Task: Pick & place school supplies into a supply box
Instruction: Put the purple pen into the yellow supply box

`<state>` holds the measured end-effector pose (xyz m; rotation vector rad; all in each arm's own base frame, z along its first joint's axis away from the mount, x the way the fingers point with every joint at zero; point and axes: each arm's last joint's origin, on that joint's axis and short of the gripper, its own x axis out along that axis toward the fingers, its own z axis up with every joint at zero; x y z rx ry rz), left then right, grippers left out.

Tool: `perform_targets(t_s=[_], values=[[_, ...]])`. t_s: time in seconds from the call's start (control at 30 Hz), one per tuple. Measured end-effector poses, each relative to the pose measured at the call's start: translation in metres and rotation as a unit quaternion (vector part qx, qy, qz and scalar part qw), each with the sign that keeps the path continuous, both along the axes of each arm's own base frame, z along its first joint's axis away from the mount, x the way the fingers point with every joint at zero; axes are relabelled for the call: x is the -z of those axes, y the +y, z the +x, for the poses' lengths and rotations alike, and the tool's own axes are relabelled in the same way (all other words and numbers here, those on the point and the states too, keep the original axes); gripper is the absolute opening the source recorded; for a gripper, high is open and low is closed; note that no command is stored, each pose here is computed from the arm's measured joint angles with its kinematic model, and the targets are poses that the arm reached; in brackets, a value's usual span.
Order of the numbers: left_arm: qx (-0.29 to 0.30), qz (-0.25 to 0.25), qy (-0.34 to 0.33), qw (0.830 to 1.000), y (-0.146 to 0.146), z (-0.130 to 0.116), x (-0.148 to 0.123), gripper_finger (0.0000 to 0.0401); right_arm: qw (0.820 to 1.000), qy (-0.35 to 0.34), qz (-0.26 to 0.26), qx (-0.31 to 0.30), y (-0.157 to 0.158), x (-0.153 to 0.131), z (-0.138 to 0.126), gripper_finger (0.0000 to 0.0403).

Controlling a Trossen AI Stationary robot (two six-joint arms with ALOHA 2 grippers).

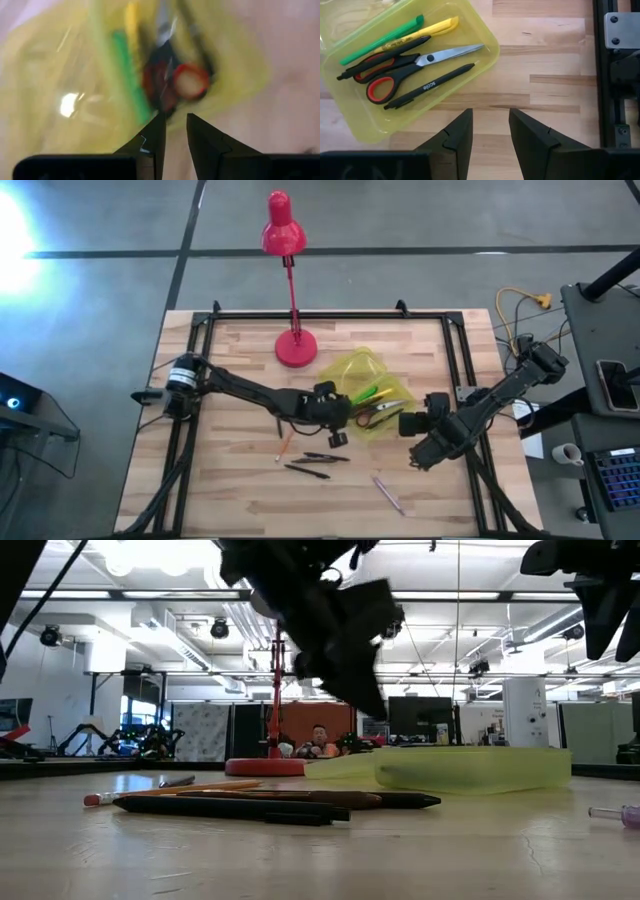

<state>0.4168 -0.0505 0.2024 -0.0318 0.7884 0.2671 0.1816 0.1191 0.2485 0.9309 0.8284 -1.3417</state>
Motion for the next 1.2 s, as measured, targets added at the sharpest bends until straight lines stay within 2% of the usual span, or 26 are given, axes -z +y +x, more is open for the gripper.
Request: perform_targets(t_s=[0.17,0.27,0.33,0.4,0.47,0.53,0.6,0.67,0.77,0.9,1.03,1.2], values=[[-0.058,0.021,0.105,0.993,0.005,-0.033,-0.002,0.0062,1.000,0.003,-0.001,-0.005,0.000,0.001,0.000,0.0121],[-0.114,-0.009,0.150,0.982,0.000,-0.065,0.000,0.0062,1.000,0.005,-0.002,-0.007,0.000,0.003,0.000,0.0121],[-0.178,-0.049,0.150,0.971,-0.003,-0.088,-0.001,0.0062,1.000,0.004,-0.001,-0.007,0.000,0.003,0.000,0.0121],[-0.267,-0.103,0.130,0.949,-0.004,-0.111,0.001,0.0062,1.000,0.003,-0.001,-0.004,0.000,0.004,0.000,0.0121],[-0.356,-0.160,0.091,0.916,-0.004,-0.132,0.005,0.0062,1.000,0.002,0.000,-0.001,0.000,0.004,0.000,0.0121],[-0.410,-0.213,0.042,0.886,-0.003,-0.146,0.009,0.0062,1.000,0.001,0.001,0.001,-0.001,0.004,0.001,0.0121],[-0.420,-0.252,0.002,0.872,-0.002,-0.153,0.015,0.0064,1.000,0.001,-0.001,-0.002,-0.002,0.005,0.001,0.0121],[-0.418,-0.262,-0.010,0.870,-0.001,-0.157,0.026,0.0071,1.000,0.000,0.000,0.002,-0.003,0.005,0.003,0.0121],[-0.445,-0.260,0.007,0.857,0.004,-0.166,0.043,0.0094,1.000,0.006,0.012,0.005,-0.004,0.005,0.004,0.0121],[-0.475,-0.291,0.036,0.830,0.002,-0.176,0.055,0.0136,1.000,0.001,0.017,0.014,-0.004,0.006,0.005,0.0121],[-0.471,-0.301,0.034,0.828,-0.004,-0.177,0.051,0.0172,1.000,0.004,0.019,0.004,-0.004,0.006,0.005,0.0121],[-0.469,-0.300,0.026,0.830,-0.005,-0.174,0.047,0.0195,0.998,-0.002,0.036,-0.055,0.001,0.007,0.011,0.0121]])
